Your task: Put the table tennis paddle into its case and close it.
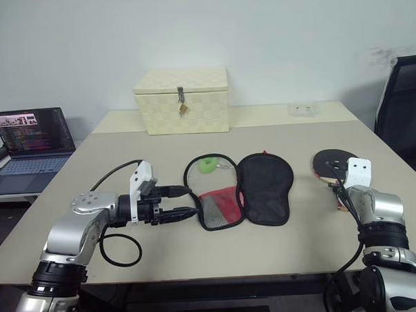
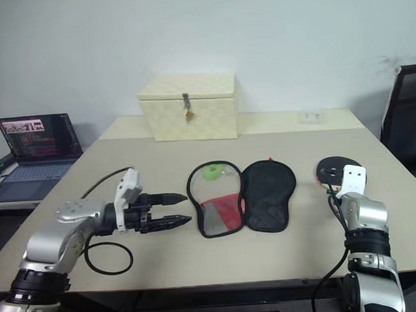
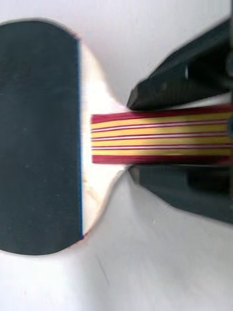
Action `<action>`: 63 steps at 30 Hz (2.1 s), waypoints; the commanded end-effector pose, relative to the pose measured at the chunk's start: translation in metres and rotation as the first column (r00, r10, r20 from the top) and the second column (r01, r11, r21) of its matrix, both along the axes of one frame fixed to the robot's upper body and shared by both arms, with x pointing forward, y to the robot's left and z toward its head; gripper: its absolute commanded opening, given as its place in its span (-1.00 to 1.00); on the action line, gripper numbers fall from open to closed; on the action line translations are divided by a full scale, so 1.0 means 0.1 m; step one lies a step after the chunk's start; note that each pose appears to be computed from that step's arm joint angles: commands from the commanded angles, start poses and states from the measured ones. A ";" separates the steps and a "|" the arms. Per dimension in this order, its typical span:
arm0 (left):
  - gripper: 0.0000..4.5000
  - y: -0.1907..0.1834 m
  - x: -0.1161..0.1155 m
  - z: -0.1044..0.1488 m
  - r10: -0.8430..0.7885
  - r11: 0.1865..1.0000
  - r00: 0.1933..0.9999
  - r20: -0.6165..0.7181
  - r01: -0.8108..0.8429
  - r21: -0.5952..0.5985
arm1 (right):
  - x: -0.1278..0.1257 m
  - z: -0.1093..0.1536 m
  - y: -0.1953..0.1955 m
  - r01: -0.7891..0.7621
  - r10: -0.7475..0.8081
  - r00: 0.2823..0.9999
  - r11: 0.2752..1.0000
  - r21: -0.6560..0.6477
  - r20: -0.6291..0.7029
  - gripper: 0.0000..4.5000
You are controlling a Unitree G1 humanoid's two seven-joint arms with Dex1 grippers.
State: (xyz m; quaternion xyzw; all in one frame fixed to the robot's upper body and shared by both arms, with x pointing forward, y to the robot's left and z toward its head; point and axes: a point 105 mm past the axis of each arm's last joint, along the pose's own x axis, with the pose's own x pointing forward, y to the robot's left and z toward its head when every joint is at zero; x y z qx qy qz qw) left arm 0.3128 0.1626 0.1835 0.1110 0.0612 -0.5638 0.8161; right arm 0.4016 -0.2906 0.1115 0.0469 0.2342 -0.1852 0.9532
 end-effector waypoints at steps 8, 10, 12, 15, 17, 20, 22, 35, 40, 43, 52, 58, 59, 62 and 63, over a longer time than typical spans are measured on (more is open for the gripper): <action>0.58 0.09 -0.05 0.09 0.018 1.000 0.999 0.039 -0.019 0.013 | -0.07 0.74 0.53 -0.163 0.162 0.963 0.987 -0.011 0.218 -0.51; 0.58 0.11 -0.06 0.08 0.023 1.000 0.999 0.035 -0.024 0.015 | -0.15 0.82 0.82 -0.236 0.224 0.946 0.972 0.023 0.234 -0.51; 0.58 0.12 -0.06 0.08 0.025 1.000 0.999 0.032 -0.026 0.015 | -0.23 0.81 1.06 -0.288 0.267 0.935 0.955 0.063 0.232 -0.51; 0.58 0.13 -0.06 0.09 0.027 1.000 0.999 0.030 -0.027 0.011 | -0.32 0.77 1.36 -0.346 0.314 0.923 0.930 0.125 0.222 -0.51; 0.58 0.15 -0.06 0.10 0.029 1.000 0.999 0.031 -0.029 0.008 | -0.36 0.77 1.51 -0.369 0.333 0.917 0.917 0.151 0.219 -0.51; 0.58 0.20 -0.06 0.14 0.044 0.999 0.998 0.037 -0.044 -0.001 | -0.36 0.72 1.70 -0.394 0.355 0.909 0.902 0.175 0.216 -0.51; 0.58 0.22 -0.06 0.16 0.053 0.999 0.998 0.042 -0.053 -0.001 | -0.35 0.69 1.76 -0.400 0.362 0.908 0.898 0.182 0.211 -0.51; 0.58 0.32 -0.08 0.19 0.092 0.996 0.994 0.062 -0.093 0.014 | -0.24 0.35 1.92 -0.406 0.382 0.912 0.894 0.191 0.152 -0.51; 0.58 0.33 -0.07 0.18 0.097 0.995 0.993 0.062 -0.099 0.016 | -0.22 0.28 1.91 -0.401 0.381 0.914 0.899 0.173 0.139 -0.51; 0.58 0.33 -0.07 0.17 0.098 0.995 0.993 0.062 -0.100 0.015 | -0.22 0.24 1.93 -0.404 0.386 0.913 0.899 0.171 0.129 -0.51; 0.58 0.35 -0.07 0.15 0.098 0.995 0.993 0.059 -0.099 0.021 | -0.22 0.18 1.92 -0.389 0.369 0.920 0.904 0.179 0.134 -0.11; 0.58 0.35 -0.05 0.12 0.103 0.994 0.993 0.058 -0.105 0.033 | -0.30 0.32 2.12 -0.514 0.492 0.855 0.848 0.132 0.165 0.79; 0.58 0.35 -0.04 0.10 0.112 0.993 0.992 0.055 -0.114 0.035 | -0.35 0.39 2.17 -0.564 0.542 0.821 0.820 0.102 0.178 0.91; 0.58 0.40 0.00 0.07 0.154 0.987 0.987 0.048 -0.156 0.036 | -0.52 0.58 2.21 -0.717 0.701 0.686 0.697 0.016 0.197 0.91; 0.58 0.42 0.02 0.06 0.173 0.984 0.984 0.047 -0.175 0.038 | -0.57 0.65 2.20 -0.757 0.742 0.639 0.654 -0.010 0.202 0.91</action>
